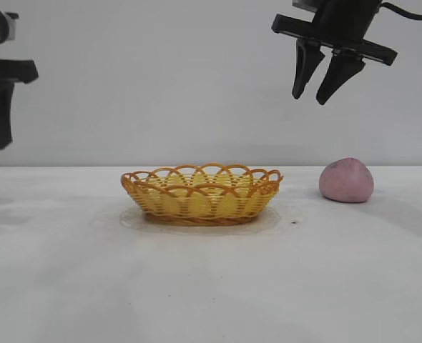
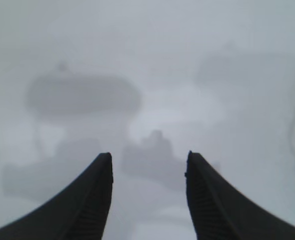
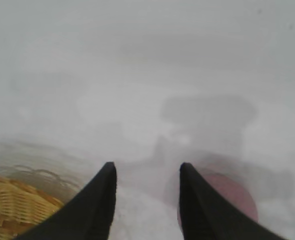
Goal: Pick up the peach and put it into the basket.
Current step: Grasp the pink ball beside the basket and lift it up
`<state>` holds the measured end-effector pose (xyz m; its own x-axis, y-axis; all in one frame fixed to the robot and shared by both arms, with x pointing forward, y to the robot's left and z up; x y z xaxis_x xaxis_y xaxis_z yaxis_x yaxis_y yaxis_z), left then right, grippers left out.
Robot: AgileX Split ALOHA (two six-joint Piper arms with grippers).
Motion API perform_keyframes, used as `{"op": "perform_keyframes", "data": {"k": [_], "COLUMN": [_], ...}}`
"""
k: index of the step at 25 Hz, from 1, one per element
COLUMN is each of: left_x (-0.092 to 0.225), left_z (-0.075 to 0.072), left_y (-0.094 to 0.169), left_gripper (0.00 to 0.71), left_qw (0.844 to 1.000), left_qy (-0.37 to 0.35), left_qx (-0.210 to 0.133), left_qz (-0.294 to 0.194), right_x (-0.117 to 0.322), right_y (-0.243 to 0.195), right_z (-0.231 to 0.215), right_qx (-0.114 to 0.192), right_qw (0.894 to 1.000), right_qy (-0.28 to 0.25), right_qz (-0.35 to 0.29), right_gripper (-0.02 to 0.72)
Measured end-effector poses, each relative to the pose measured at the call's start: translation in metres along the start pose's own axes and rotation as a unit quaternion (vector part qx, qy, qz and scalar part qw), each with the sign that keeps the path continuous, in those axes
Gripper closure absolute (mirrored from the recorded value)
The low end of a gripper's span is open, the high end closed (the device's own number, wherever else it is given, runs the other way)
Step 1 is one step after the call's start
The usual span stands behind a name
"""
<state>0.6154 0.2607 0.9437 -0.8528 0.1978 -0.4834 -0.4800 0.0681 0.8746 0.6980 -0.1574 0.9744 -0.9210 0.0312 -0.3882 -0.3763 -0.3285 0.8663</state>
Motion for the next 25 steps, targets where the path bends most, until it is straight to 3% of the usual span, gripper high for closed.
{"op": "perform_keyframes", "data": {"k": [6, 13, 17, 22, 25], "left_x": [0.004, 0.089, 0.144, 0.195, 0.223], "left_z": [-0.002, -0.013, -0.02, -0.026, -0.027], "left_y": [0.079, 0.164, 0.191, 0.229, 0.235], "left_gripper": [0.414, 0.414, 0.414, 0.414, 0.414], "left_qw": [0.997, 0.995, 0.995, 0.99, 0.988], "left_qy": [0.007, -0.006, -0.011, -0.016, -0.02], "left_qx": [-0.008, -0.012, -0.011, -0.018, -0.027], "left_qz": [-0.077, -0.104, -0.097, -0.14, -0.148], "right_x": [0.001, 0.001, 0.002, 0.002, 0.002], "right_y": [0.0, 0.0, 0.0, 0.0, 0.0], "right_z": [0.0, 0.0, 0.0, 0.0, 0.0], "right_qx": [0.0, 0.0, 0.0, 0.0, 0.0], "right_qw": [1.0, 1.0, 1.0, 1.0, 1.0], "right_qy": [0.001, 0.013, 0.021, 0.024, 0.024], "right_qz": [0.003, 0.005, 0.007, 0.007, 0.009], "right_gripper": [0.407, 0.407, 0.407, 0.407, 0.407]}}
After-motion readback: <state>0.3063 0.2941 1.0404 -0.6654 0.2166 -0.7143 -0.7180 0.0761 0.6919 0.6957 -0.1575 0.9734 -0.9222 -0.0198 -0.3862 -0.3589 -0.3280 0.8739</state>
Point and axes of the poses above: a point on each arm's last joint axis where the gripper is mounted, y pointing back along that axis away from the gripper, z along the wrist's bending axis when the last joint is at zero, x = y × z, the point moved 4 cm from there along -y, pointing out along that axis toward the gripper, and after that the axes turned 9 degrees about -y, right-handed, at the moved point
